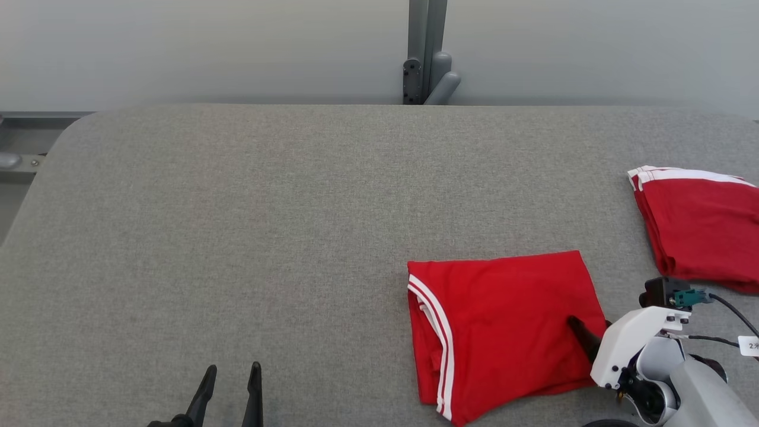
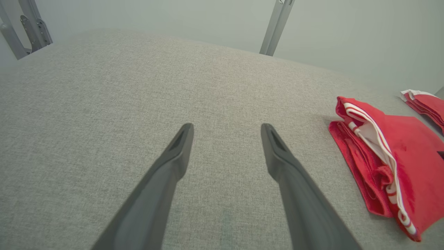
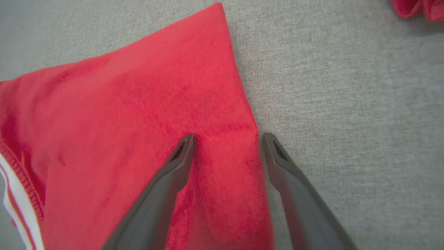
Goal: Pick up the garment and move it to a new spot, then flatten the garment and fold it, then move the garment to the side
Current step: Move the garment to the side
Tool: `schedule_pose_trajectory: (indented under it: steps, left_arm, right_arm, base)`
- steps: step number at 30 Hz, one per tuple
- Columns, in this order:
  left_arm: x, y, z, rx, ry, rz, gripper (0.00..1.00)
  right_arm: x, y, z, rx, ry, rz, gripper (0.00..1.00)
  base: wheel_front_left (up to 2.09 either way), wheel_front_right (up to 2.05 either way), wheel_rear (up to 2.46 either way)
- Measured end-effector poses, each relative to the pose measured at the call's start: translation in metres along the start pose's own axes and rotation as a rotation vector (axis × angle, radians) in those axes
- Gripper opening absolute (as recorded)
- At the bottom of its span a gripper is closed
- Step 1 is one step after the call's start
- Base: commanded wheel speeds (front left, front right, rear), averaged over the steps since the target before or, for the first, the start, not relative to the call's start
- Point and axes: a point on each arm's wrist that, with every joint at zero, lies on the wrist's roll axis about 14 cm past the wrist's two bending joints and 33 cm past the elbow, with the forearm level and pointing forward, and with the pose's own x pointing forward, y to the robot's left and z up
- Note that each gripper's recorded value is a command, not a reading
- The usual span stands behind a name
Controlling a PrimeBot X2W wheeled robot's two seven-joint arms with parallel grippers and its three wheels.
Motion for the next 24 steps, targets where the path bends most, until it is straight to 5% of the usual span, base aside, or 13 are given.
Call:
schedule_pose_trajectory:
  steps: [1,3,9,19,24]
  left_arm:
    - [0.001,-0.001,0.000,-0.002,0.000,0.000,1.00]
    - [0.002,-0.003,-0.001,-0.008,0.002,-0.004,1.00]
    - [0.009,-0.008,0.003,-0.025,-0.005,-0.015,1.00]
    - [0.026,-0.007,0.007,-0.062,-0.015,-0.007,1.00]
    - [0.034,-0.008,0.006,-0.077,-0.007,-0.009,1.00]
  right_arm:
    - [0.002,0.001,-0.002,-0.004,0.011,0.003,1.00]
    - [0.004,0.002,-0.002,0.005,0.019,0.008,0.00]
    - [0.008,0.013,0.012,-0.056,0.006,0.062,0.00]
    - [0.033,0.080,0.101,-0.276,-0.110,0.236,0.00]
    - [0.041,0.076,0.131,-0.306,-0.139,0.217,0.00]
  base:
    - [0.00,0.00,0.00]
    - [0.00,0.00,0.00]
    - [0.00,0.00,0.00]
    - [0.00,0.00,0.00]
    - [0.00,0.00,0.00]
